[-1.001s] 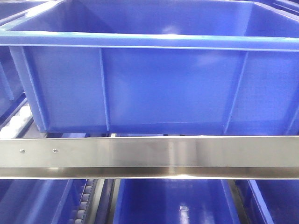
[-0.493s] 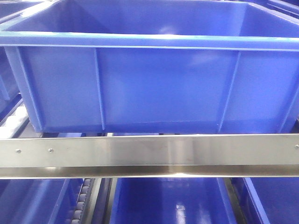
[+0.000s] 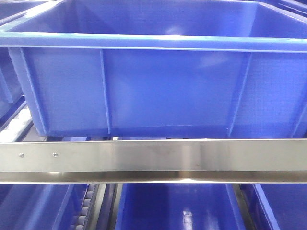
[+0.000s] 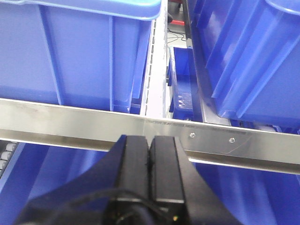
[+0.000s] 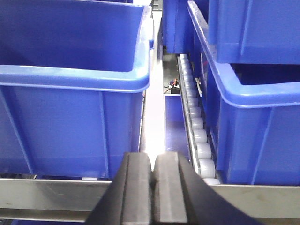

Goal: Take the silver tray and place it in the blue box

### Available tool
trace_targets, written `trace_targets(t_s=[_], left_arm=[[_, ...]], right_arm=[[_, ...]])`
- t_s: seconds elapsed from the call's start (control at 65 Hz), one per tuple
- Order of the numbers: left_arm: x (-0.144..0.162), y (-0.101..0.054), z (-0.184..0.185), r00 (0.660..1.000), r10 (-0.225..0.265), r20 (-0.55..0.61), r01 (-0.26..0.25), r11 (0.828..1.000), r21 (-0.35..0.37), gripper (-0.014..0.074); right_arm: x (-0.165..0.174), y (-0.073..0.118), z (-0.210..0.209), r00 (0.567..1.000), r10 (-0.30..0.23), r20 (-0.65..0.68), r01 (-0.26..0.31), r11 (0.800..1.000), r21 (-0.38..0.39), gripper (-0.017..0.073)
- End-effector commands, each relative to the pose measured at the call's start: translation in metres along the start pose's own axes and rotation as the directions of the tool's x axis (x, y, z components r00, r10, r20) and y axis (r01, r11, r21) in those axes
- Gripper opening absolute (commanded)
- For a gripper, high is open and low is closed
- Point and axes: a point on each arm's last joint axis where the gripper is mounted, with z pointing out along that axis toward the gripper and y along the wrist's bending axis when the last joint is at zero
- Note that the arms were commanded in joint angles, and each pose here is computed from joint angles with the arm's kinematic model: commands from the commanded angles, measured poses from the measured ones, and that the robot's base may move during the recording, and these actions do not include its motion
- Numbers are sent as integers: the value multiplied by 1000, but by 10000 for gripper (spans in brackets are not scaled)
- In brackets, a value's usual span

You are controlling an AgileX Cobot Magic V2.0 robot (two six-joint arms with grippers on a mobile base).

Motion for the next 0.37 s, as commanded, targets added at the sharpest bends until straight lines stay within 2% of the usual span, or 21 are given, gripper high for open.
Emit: trace_targets(t_s=[0.0,0.354], left_arm=[[-9,-1,-2,996,-8,94,8,1000,8,-105],[-9,-1,-2,996,-8,94,8,1000,8,-105]], right_arm=[[-9,1,-2,994,-8,110,9,1000,-6,58],[-9,1,-2,994,-8,110,9,1000,-6,58]])
